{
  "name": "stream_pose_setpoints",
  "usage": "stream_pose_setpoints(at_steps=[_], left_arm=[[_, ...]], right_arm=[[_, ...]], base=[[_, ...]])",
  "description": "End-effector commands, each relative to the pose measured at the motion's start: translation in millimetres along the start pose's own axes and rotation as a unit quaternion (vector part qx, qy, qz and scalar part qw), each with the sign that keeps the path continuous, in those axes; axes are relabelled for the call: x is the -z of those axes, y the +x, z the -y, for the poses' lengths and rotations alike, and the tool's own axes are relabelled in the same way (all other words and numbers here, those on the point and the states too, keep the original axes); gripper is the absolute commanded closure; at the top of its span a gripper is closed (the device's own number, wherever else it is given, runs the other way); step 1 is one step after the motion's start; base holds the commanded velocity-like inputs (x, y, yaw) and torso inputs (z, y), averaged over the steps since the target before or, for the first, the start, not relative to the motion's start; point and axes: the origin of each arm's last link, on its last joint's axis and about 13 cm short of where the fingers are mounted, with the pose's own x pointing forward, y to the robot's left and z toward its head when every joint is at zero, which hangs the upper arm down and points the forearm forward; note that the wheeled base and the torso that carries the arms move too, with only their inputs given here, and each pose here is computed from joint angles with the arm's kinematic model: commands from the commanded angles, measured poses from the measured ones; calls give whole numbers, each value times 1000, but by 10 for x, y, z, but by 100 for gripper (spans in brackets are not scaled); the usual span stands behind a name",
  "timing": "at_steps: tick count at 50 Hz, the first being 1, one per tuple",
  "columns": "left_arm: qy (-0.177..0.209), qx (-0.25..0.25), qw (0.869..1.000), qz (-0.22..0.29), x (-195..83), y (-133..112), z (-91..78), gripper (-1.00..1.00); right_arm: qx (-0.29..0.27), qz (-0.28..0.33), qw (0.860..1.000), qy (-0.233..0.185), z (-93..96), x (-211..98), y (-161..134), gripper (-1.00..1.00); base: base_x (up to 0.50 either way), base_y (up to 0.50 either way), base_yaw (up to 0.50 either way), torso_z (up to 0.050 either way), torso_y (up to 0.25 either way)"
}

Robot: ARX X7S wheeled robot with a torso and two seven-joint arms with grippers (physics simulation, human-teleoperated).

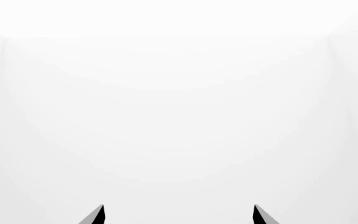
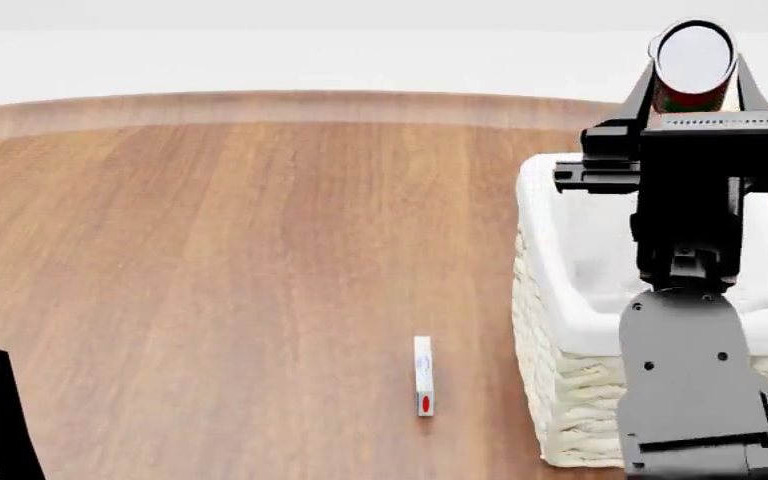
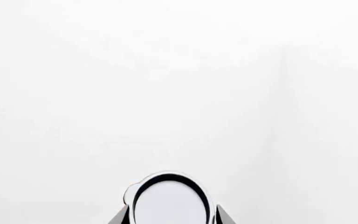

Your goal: Pick up the tomato sauce, and put it in the basket.

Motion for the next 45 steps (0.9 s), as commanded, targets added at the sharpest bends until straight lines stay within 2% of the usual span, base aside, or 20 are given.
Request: stream_pose_setpoints(at_steps=[1,6,10,11,12,14,15,17,20,22,27,28,37,38,45], left_arm=[[-1,1,1000,3,-40,-14,1,-100],[-2,5,1000,4,-64,-37,7,-100],[0,5,1000,5,-76,-34,2,-100],[0,5,1000,6,-79,-30,3,-100],[-1,5,1000,7,-93,-24,6,-100],[-1,6,1000,8,-104,-23,11,-100],[-1,7,1000,9,-104,-25,13,-100],[-1,7,1000,9,-109,-26,13,-100],[1,7,1000,11,-124,-25,7,-100],[2,6,1000,9,-121,-31,4,-100],[-3,12,1000,4,-131,-81,31,-100],[-3,15,1000,5,-131,-86,38,-100],[-2,12,1000,4,-133,-91,19,-100],[-2,12,1000,3,-131,-89,18,-100],[-1,9,1000,-1,-106,-95,15,-100]], right_arm=[[-3,-106,994,3,87,76,224,100],[-21,-181,983,29,97,108,215,100],[-53,-249,964,77,117,7,297,100],[-52,-261,962,66,135,-23,320,100],[-66,-279,955,79,143,-69,348,100],[-68,-290,953,58,164,-125,387,100],[-67,-309,946,74,181,-187,421,100],[-70,-319,942,80,205,-241,453,100],[-66,-334,938,66,254,-350,514,100],[-60,-356,930,64,299,-430,546,100],[-52,-359,930,48,345,-529,599,100],[-54,-362,929,55,346,-534,599,100],[-54,-397,914,63,343,-421,507,100],[-63,-406,909,68,336,-401,485,100],[-85,-422,899,80,279,-314,411,100]], base=[[0,0,0,0,0],[0,0,0,0,0],[0,0,0,0,3],[0,0,0,0,0],[0,0,0,0,0],[0,0,0,0,0],[0,0,0,0,0],[0,0,0,0,0],[0,0,0,0,0],[0,0,0,0,0],[0,0,0,0,0],[0,0,0,0,0],[0,0,0,0,0],[0,0,0,0,0],[0,0,0,0,1]])
